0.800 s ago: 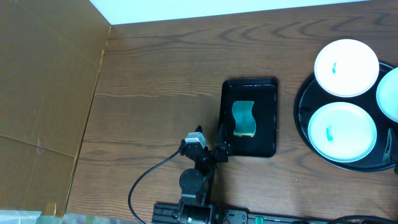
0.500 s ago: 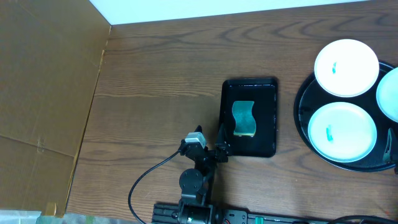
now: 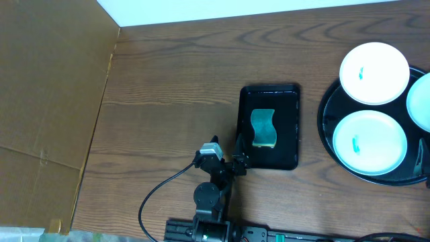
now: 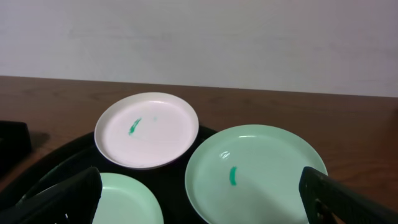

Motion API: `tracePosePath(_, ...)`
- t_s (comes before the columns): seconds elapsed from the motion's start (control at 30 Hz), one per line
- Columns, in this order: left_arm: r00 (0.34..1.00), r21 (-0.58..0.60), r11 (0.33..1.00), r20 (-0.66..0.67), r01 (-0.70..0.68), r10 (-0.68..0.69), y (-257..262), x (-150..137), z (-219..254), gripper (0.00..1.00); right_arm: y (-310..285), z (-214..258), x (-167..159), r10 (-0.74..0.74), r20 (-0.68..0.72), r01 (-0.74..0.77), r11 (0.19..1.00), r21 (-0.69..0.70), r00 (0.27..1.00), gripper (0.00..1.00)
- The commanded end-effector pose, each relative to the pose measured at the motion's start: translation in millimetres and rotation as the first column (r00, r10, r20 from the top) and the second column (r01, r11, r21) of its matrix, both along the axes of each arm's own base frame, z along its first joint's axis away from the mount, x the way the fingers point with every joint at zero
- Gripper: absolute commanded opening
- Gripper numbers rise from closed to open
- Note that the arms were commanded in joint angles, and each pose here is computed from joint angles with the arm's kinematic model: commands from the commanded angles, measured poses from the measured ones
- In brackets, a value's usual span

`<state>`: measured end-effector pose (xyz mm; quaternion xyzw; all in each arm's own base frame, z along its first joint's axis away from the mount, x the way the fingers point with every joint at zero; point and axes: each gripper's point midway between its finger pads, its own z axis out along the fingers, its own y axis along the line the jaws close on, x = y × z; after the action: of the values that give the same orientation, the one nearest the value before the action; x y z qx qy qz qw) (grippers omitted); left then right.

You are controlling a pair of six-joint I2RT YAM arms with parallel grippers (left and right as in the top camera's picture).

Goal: Clean dirty plates on tray and stack at the side
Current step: 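Move the left gripper toward the green sponge on the black tray, then lower the left gripper and grasp the green sponge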

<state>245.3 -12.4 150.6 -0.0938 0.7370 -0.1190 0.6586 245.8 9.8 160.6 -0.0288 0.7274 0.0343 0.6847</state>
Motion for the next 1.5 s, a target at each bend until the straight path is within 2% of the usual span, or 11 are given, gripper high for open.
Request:
tracePosePath(0.0,0.998,0.012,1.000,-0.054,-0.006,0.007,2,-1,-15,0.80,1,0,0,0.003,0.000,-0.003,1.000,0.017,1.000,0.99)
tracePosePath(0.43,0.998,0.011,1.000,-0.054,-0.006,0.007,2,-1,-15,0.80,2,1,0,0.007,0.003,-0.007,1.000,0.018,1.000,0.99)
tracePosePath(0.57,0.998,0.007,1.000,-0.055,0.006,-0.005,-1,-1,-15,0.80,6,1,-1,0.026,0.001,-0.026,0.998,0.062,1.000,0.99)
tracePosePath(0.7,1.000,-0.097,0.995,-0.005,0.023,-0.024,-5,0,0,0.80,16,8,-2,0.084,0.022,-0.086,0.987,0.138,0.996,0.99)
tracePosePath(0.87,0.985,-0.106,0.980,0.061,0.167,-0.161,-29,-7,33,0.80,22,38,-7,0.113,0.070,-0.125,0.970,0.208,0.991,0.99)
tracePosePath(0.97,0.981,-0.105,0.977,0.070,0.185,-0.179,-32,-11,56,0.80,22,67,-12,0.110,0.086,-0.125,0.971,0.204,0.990,0.99)
tracePosePath(1.07,0.984,-0.112,0.978,-0.009,0.176,-0.178,-32,-13,74,0.80,22,98,-13,0.109,0.054,-0.118,0.971,0.209,0.993,0.99)
tracePosePath(1.2,0.959,-0.138,0.979,-0.221,0.150,-0.178,-32,-10,84,0.80,27,124,-4,0.144,-0.095,-0.118,0.964,0.239,0.985,0.99)
tracePosePath(1.33,0.887,-0.159,0.980,-0.427,0.118,-0.176,-32,-5,95,0.80,42,130,8,0.244,-0.311,-0.146,0.941,0.306,0.919,0.99)
tracePosePath(1.47,0.791,-0.157,0.983,-0.587,0.098,-0.173,-32,2,104,0.80,44,124,24,0.269,-0.475,-0.121,0.940,0.320,0.838,0.99)
